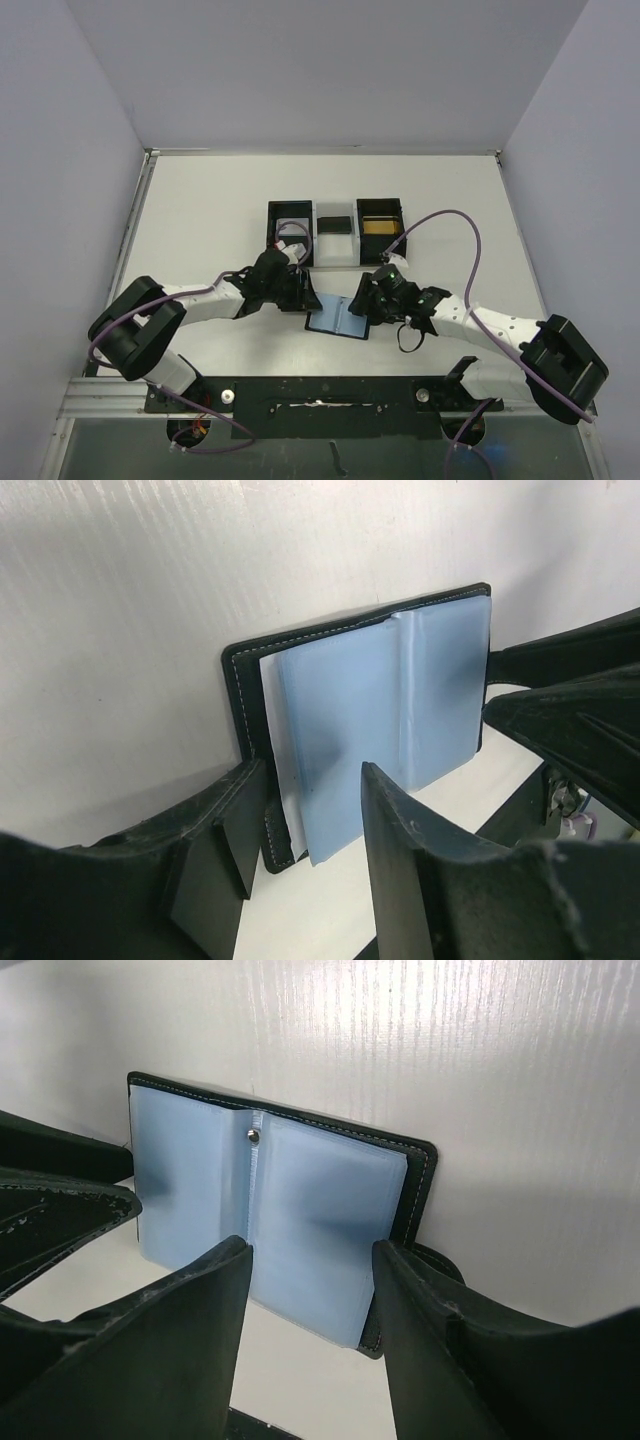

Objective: Take the credit cards out of the card holder

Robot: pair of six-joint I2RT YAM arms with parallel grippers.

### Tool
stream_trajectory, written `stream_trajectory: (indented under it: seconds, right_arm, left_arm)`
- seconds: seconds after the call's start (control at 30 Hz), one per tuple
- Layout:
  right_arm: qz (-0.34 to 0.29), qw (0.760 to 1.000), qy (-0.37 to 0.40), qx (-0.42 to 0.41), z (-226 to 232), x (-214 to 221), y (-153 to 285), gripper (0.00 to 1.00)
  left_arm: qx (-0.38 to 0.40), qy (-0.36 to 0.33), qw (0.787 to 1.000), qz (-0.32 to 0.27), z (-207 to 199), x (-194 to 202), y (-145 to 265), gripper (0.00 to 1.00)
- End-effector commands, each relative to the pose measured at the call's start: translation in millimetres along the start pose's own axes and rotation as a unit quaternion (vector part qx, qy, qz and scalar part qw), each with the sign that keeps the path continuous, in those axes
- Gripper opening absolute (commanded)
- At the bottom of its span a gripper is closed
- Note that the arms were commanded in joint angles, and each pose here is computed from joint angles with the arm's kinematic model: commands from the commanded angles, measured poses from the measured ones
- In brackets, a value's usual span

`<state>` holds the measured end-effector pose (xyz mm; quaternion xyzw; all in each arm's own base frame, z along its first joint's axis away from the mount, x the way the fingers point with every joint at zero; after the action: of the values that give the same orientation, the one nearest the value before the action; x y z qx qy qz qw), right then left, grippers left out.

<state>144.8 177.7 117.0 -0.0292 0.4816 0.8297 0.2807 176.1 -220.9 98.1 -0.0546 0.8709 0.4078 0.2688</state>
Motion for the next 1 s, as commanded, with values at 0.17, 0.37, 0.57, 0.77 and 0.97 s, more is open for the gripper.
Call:
stream_trajectory:
  seconds: [0.17,0.37,0.57,0.77,0.97]
  right_arm:
    - [-0.002,1.000,-0.008,0.024,-3.9,2.2,-7.6,0.51]
    - [-0.003,1.000,-0.002,0.022,0.6,1.6,-4.7,0.51]
    - [-0.023,0.999,0.003,0.024,8.9,-6.7,8.3,0.52]
    - [-0.025,0.999,-0.011,0.016,5.3,-4.1,10.7,0.50]
    - [-0.017,0.999,-0.013,0.039,-1.9,-0.3,5.3,0.50]
  left_arm:
    - [0.001,-0.012,1.000,0.002,-3.9,-4.4,-7.0,0.34]
    - [0.005,-0.013,1.000,0.012,-5.3,-0.9,-10.3,0.30]
    - [-0.002,-0.012,1.000,0.008,-5.7,-2.4,-9.8,0.29]
    - [-0.002,-0.014,1.000,0.004,-7.3,-4.6,-8.0,0.29]
    - [0.000,-0.015,1.000,0.000,-8.8,-6.1,-5.9,0.28]
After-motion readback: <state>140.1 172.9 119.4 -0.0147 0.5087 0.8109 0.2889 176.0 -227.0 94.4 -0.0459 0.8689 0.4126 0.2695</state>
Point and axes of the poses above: each gripper's point midway between its finger pads, its own y axis back along the fingers, its own z axis along the line the jaws close on, x = y × z, the point moved 10 cm from there along y, back along the fingers, and after that the axes turned 13 degrees about -y, right-handed, at the moved point
